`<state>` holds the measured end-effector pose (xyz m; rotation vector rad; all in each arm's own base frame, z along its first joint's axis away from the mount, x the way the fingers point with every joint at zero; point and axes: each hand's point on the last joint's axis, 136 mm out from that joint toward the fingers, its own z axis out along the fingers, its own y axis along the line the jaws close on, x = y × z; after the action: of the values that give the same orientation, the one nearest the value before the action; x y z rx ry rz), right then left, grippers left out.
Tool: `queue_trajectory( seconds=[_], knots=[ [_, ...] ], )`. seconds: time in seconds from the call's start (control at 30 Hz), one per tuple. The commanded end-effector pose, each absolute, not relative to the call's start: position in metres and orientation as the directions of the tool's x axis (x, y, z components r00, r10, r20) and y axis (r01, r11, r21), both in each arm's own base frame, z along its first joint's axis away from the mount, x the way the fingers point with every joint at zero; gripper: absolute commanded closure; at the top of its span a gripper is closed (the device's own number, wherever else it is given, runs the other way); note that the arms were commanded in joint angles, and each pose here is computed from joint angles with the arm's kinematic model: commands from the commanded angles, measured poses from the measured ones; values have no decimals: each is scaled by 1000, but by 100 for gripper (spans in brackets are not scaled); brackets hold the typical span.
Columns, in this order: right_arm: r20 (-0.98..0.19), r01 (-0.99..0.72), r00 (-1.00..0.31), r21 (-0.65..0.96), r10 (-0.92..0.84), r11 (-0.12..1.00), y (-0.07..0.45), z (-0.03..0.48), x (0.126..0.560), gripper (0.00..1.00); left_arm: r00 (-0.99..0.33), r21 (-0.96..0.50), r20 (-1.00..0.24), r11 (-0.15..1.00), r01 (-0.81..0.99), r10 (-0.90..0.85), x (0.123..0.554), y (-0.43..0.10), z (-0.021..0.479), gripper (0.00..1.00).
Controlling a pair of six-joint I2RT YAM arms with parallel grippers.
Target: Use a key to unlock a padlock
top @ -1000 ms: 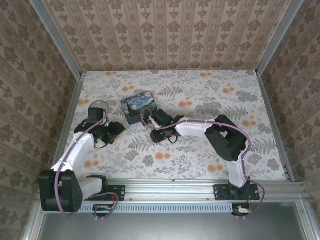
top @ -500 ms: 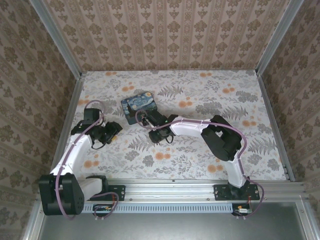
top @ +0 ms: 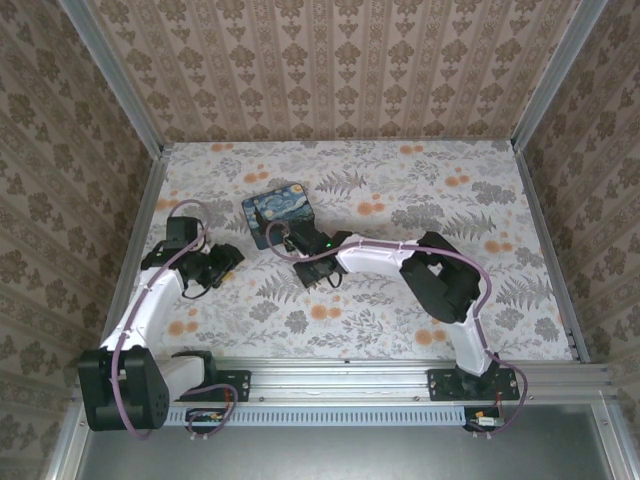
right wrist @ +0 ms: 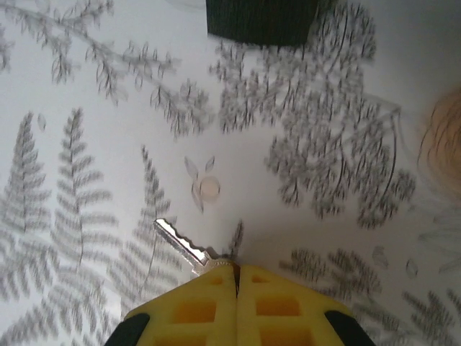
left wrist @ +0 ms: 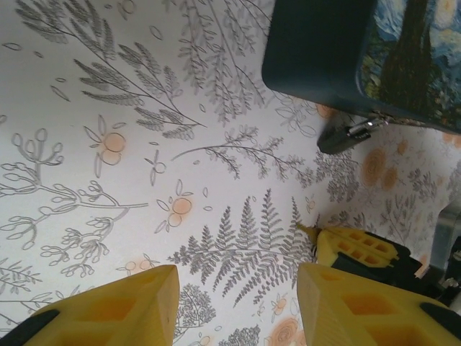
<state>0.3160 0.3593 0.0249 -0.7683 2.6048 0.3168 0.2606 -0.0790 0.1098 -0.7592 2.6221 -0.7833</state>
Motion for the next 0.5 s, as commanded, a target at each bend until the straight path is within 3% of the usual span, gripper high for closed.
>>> queue_trajectory(
  seconds=[0.0, 0.13, 0.27, 0.47],
  knots=[
    [-457, -530, -802, 247, -385, 811, 348, 53, 307, 100, -872, -644, -129, 709, -289, -473, 264, -98, 129, 54],
    [-463, -501, -834, 403, -301, 766, 332, 75, 301, 100, -955, -682, -88, 716, -150, -284, 246, -140, 131, 60],
    [-443, -448, -870, 529, -215, 720, 318, 92, 298, 100, -989, -807, -67, 590, -23, -130, 230, -200, 141, 65],
    [-419, -425, -891, 635, -175, 645, 312, 119, 287, 100, -995, -864, -68, 503, 24, -70, 237, -244, 136, 71]
  ],
)
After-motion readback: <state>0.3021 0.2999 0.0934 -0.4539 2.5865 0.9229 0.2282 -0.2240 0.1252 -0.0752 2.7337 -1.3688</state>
